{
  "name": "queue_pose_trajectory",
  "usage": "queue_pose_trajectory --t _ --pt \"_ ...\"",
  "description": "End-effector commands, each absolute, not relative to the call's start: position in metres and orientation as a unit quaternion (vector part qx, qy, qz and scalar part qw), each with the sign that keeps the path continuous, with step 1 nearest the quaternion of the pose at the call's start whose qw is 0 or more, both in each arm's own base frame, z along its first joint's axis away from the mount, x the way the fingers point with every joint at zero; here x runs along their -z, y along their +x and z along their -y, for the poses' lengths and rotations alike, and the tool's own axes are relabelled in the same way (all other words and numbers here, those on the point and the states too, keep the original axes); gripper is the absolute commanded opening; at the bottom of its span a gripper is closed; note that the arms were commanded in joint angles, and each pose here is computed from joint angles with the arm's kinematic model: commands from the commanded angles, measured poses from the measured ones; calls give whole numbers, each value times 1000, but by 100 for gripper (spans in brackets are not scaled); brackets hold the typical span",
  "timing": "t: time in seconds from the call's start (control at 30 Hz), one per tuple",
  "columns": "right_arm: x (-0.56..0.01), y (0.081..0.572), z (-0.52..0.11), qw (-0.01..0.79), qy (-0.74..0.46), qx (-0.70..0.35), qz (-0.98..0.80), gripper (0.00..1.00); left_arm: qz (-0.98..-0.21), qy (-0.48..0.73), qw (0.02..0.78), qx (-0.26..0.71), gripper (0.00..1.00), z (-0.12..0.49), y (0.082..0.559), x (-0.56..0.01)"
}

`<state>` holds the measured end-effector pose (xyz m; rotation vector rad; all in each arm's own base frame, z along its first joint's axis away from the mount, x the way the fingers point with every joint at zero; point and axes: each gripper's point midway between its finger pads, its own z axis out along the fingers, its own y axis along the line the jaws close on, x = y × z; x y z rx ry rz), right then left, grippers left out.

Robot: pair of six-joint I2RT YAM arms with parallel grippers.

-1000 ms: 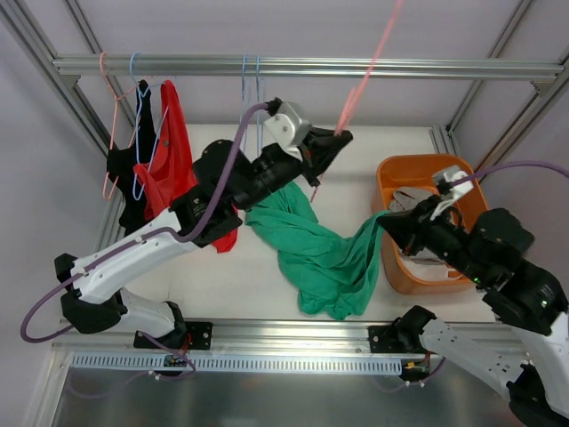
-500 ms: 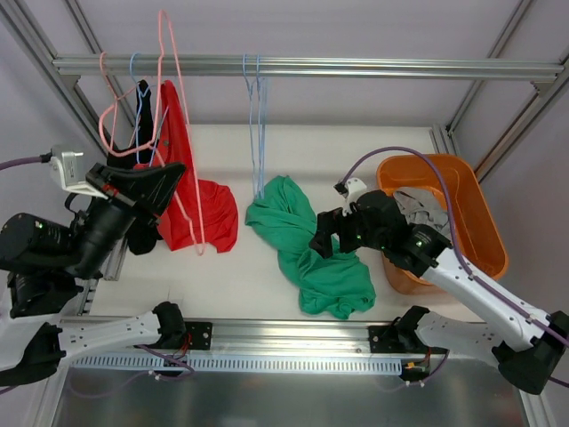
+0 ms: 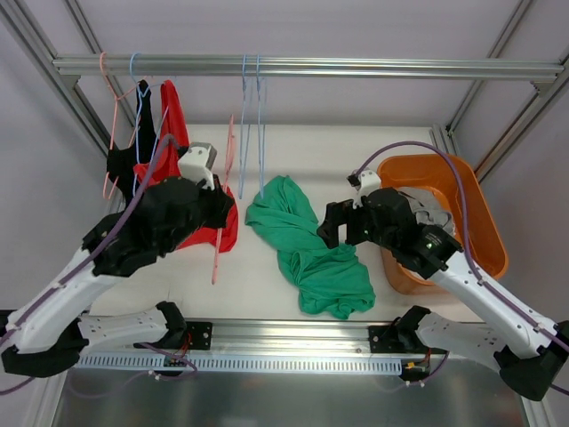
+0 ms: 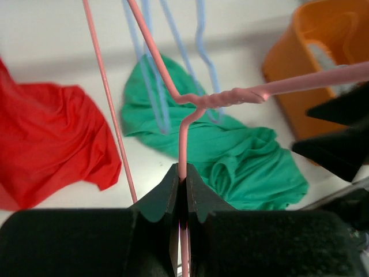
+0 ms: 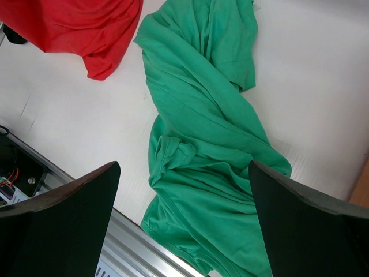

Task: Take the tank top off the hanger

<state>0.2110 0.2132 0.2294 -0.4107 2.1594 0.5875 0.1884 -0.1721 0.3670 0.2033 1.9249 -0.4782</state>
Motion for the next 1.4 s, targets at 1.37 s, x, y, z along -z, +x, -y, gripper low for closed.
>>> queue_pose_trajectory --t 1.37 --pt "-253 213 -211 451 -181 -244 -839 99 -763 85 526 365 0 201 334 -466"
